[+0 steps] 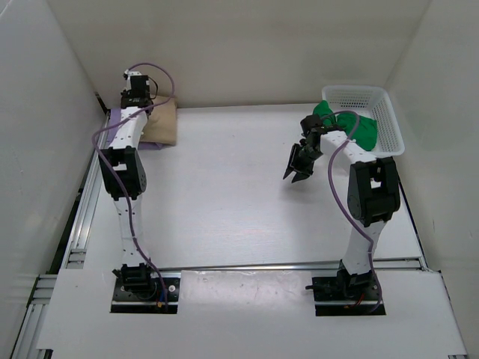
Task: Fold and stack the t-shirts
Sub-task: Put the neatly folded tshirt into the corner of the board with the left arm
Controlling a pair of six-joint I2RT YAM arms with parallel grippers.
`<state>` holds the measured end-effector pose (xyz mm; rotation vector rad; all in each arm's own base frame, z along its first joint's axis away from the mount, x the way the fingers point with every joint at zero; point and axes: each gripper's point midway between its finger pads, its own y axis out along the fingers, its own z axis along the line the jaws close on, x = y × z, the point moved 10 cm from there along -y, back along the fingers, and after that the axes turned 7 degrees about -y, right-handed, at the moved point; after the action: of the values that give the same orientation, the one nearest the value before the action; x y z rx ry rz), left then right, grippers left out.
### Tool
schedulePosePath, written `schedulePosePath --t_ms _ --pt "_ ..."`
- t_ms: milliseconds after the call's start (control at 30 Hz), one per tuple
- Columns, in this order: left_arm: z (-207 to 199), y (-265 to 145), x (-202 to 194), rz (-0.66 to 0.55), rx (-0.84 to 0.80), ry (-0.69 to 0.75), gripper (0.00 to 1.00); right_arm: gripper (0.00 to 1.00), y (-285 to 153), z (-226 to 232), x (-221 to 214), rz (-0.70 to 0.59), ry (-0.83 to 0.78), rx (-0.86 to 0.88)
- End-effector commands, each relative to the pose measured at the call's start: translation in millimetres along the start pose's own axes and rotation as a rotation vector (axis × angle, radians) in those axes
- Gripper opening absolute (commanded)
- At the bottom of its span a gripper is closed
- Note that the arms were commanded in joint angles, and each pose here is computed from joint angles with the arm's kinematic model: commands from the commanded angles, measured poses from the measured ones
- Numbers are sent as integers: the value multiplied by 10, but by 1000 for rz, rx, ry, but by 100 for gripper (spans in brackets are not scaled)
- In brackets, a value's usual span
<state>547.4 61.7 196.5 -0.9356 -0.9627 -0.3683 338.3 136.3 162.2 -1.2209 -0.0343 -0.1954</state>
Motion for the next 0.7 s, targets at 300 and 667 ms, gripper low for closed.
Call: schedulePosePath --t_ms 300,667 --pt "331 329 100 -27 65 -71 10 42 7 -26 31 25 -20 -26" --pt "299 600 25 -46 149 -86 50 51 -45 15 89 17 -42 -13"
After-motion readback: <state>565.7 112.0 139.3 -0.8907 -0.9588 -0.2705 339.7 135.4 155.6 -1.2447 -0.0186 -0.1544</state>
